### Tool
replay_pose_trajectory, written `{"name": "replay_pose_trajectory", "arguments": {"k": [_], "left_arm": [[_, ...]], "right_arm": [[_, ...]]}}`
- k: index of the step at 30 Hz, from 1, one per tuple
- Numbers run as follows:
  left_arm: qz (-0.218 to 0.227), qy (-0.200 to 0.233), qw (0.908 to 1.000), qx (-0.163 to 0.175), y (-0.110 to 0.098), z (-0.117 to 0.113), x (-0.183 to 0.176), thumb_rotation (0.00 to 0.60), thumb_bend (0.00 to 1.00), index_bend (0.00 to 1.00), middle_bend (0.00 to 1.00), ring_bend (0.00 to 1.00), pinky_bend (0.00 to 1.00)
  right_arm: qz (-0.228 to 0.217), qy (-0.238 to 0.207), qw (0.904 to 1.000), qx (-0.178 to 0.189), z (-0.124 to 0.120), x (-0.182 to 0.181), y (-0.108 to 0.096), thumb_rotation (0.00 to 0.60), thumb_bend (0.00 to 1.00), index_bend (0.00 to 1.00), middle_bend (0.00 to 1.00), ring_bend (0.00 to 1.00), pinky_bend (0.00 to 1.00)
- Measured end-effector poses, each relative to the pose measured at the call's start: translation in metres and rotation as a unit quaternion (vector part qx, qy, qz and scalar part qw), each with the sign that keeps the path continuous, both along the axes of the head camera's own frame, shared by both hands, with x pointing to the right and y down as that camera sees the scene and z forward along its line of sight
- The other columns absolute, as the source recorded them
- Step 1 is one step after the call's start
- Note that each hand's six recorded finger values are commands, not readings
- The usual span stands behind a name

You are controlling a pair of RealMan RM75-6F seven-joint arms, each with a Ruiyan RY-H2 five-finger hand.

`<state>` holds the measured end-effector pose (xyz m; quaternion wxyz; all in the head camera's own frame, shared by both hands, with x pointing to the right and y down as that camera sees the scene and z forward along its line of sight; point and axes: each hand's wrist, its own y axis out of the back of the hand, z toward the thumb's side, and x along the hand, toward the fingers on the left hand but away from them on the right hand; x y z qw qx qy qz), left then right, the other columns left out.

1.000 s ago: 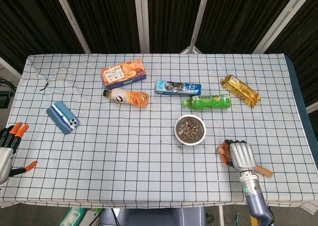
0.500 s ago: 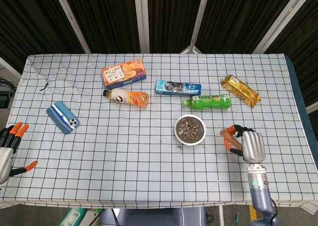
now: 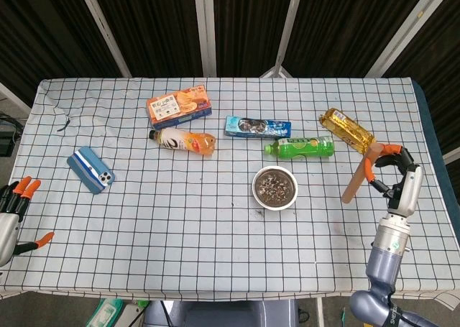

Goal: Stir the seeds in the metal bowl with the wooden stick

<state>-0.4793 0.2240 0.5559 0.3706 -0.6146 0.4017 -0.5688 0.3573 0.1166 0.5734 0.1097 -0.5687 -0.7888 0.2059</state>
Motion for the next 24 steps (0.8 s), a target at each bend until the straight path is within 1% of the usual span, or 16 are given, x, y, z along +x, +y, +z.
{"name": "replay_pose_trajectory", "arguments": {"k": [3,6,13,18,24], "left_arm": [[0.000,-0.001,1.0000,-0.001,0.000,0.000,0.000,0.600,0.12,0.02,0.00,0.00,0.00],[0.000,-0.001,1.0000,-0.001,-0.001,0.001,0.000,0.600,0.13,0.02,0.00,0.00,0.00],[-0.001,0.002,1.0000,-0.003,-0.002,0.001,0.001,0.600,0.13,0.02,0.00,0.00,0.00],[0.000,0.003,1.0000,-0.006,-0.003,0.002,0.001,0.600,0.13,0.02,0.00,0.00,0.00],[-0.001,0.002,1.0000,-0.008,-0.005,0.003,0.001,0.600,0.12,0.02,0.00,0.00,0.00]], "right_arm": [[0.002,-0.030,0.9993,0.021,0.001,-0.011,-0.005,0.600,0.73,0.71,0.60,0.55,0.54],[-0.004,-0.050,0.9982,0.034,0.001,-0.025,-0.010,0.600,0.74,0.71,0.60,0.55,0.54],[-0.007,-0.067,0.9956,0.065,0.008,-0.050,-0.018,0.600,0.74,0.71,0.60,0.55,0.54],[-0.004,-0.079,0.9941,0.074,0.021,-0.065,-0.021,0.600,0.74,0.71,0.60,0.55,0.54],[-0.008,-0.094,0.9929,0.073,0.039,-0.085,-0.023,0.600,0.74,0.71,0.60,0.55,0.54]]}}
